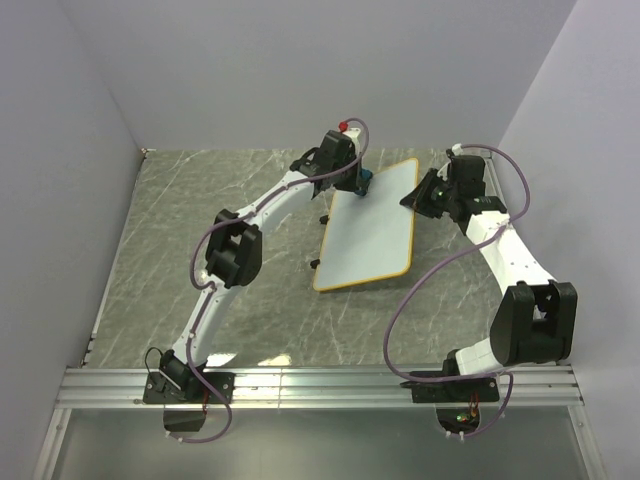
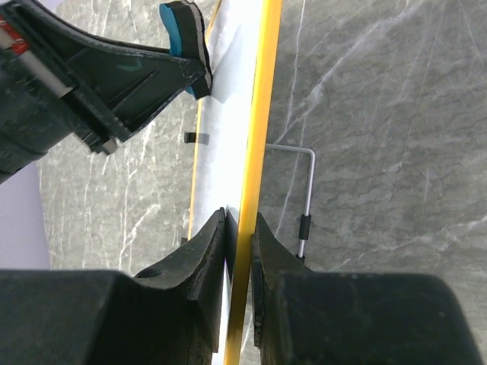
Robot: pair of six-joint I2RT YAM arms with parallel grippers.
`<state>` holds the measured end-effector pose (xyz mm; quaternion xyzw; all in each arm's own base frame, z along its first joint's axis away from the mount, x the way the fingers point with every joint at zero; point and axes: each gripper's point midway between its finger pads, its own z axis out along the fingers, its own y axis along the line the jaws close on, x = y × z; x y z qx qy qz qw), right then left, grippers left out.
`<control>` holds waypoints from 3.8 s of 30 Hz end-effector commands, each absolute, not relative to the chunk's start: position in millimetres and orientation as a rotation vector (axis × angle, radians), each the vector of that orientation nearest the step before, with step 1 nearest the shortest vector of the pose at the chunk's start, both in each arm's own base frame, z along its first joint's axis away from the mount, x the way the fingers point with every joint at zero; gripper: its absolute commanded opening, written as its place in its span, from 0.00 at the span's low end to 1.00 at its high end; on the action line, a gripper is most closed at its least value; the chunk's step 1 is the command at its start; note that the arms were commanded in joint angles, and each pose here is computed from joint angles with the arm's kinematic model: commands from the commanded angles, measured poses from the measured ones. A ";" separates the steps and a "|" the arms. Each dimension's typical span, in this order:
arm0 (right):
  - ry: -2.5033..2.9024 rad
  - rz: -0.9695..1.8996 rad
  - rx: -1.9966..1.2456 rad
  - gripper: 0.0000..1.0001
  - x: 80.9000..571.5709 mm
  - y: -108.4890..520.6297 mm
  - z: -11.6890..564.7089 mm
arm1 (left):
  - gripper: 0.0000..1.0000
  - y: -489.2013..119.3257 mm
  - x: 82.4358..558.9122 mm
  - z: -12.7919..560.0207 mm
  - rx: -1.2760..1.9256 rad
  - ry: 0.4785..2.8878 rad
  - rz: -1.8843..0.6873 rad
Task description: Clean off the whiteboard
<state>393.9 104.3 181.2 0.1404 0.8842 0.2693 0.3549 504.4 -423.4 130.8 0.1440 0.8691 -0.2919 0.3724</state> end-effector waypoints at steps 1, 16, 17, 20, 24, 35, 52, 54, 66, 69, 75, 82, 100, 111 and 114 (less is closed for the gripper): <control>2.616 0.867 0.112 0.00 320.2 164.8 119.9 | 0.00 -496.0 416.0 163.5 0.595 2.187 -1.092; 2.600 0.878 0.108 0.00 328.2 167.4 110.2 | 0.00 -355.0 478.0 213.9 0.162 2.219 -0.854; 2.595 0.880 0.106 0.00 329.6 167.4 110.7 | 0.00 -334.4 485.1 212.1 0.117 2.232 -0.794; 2.579 0.879 0.100 0.00 333.5 167.9 113.2 | 0.00 -260.0 498.7 204.7 -0.023 2.270 -0.593; 2.582 0.871 0.092 0.04 336.8 167.2 111.1 | 0.00 -187.5 485.4 187.6 -0.131 2.328 -0.401; 2.512 0.847 0.037 0.67 350.2 165.8 140.1 | 0.00 -85.3 404.6 102.1 -0.351 2.526 -0.192; 2.233 0.658 0.031 0.99 357.2 134.4 273.5 | 0.01 -79.7 370.7 43.2 -0.404 2.713 -0.182; 2.218 0.612 0.040 0.99 354.8 126.9 280.1 | 0.07 -80.2 364.8 31.6 -0.415 2.748 -0.183; 2.119 0.610 0.104 1.00 308.2 109.2 294.5 | 0.83 -85.3 359.3 37.4 -0.403 2.759 -0.240; 2.099 0.629 0.094 1.00 295.9 110.0 292.9 | 0.99 -83.1 361.7 59.8 -0.413 2.713 -0.232; 2.041 0.741 0.054 1.00 255.0 122.3 306.4 | 0.99 -82.0 350.8 101.6 -0.501 2.624 -0.259; 2.017 0.939 0.123 1.00 200.8 134.8 308.5 | 0.99 -106.6 310.5 181.7 -0.488 2.477 -0.417; 2.001 1.000 0.137 1.00 115.3 125.3 273.7 | 0.99 -173.3 195.7 325.7 -0.138 2.110 -1.011; 2.004 0.975 0.123 1.00 90.4 118.2 273.2 | 0.99 -161.3 181.0 348.9 -0.152 2.041 -1.009; 1.998 0.979 0.113 1.00 86.1 118.2 272.1 | 0.99 -155.6 179.4 352.8 -0.162 2.030 -0.982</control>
